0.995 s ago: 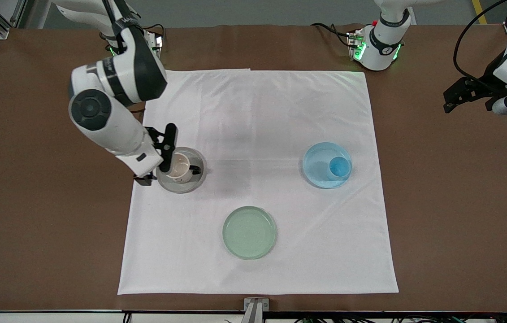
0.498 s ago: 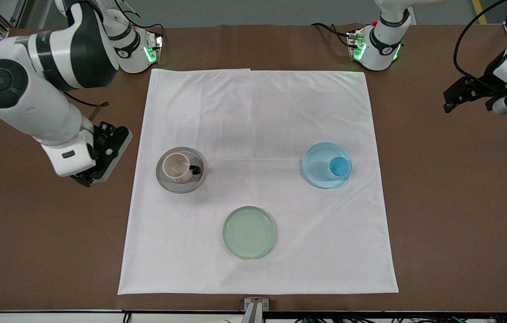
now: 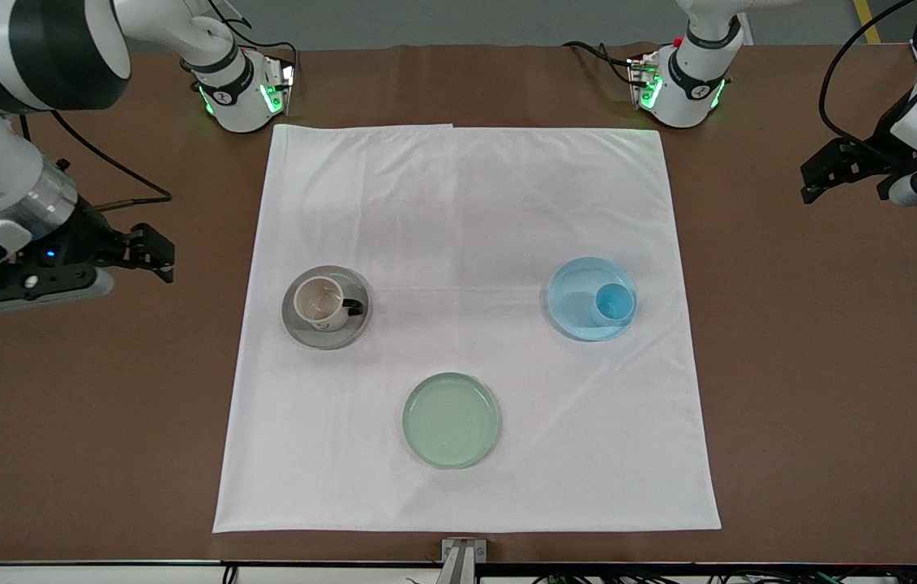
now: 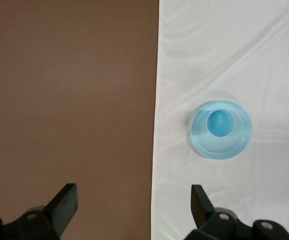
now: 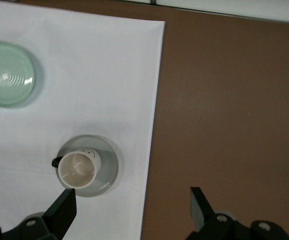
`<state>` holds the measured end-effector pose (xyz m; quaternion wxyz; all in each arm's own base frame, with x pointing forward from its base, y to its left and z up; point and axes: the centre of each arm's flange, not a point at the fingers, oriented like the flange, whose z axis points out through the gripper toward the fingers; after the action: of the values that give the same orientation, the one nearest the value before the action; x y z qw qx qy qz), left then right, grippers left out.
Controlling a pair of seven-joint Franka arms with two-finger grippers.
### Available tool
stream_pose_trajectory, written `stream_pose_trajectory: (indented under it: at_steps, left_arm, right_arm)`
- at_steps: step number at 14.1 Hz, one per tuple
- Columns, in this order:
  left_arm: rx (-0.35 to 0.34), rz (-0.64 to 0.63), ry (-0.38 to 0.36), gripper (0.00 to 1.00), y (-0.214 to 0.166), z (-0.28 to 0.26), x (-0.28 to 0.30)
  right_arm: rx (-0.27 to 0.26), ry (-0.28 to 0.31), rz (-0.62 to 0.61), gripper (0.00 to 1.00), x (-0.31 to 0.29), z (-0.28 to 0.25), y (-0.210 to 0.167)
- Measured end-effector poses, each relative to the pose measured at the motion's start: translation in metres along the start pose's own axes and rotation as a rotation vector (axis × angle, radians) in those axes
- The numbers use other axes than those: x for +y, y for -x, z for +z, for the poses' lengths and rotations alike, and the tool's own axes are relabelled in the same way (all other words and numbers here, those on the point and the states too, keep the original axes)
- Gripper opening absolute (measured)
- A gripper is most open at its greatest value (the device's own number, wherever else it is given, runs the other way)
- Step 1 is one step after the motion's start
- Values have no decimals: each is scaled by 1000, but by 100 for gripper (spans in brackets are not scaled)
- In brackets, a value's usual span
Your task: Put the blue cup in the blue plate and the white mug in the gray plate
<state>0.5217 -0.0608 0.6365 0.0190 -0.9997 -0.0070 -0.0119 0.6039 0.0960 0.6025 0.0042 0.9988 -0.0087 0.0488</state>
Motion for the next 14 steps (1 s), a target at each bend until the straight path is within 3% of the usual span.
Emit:
stream_pose_trajectory:
  at_steps: [1, 3, 8, 14]
  left_arm:
    - [5, 0, 0, 100, 0, -2, 0]
    - [12, 0, 1, 100, 1, -6, 0]
    - [12, 0, 1, 100, 1, -6, 0]
    - [11, 0, 1, 100, 1, -6, 0]
  right_arm:
    - [5, -4, 112, 100, 8, -7, 2]
    - [3, -15, 197, 100, 20, -20, 8]
    - [27, -54, 140, 100, 49, -62, 28]
    - [37, -37, 126, 100, 80, -77, 31]
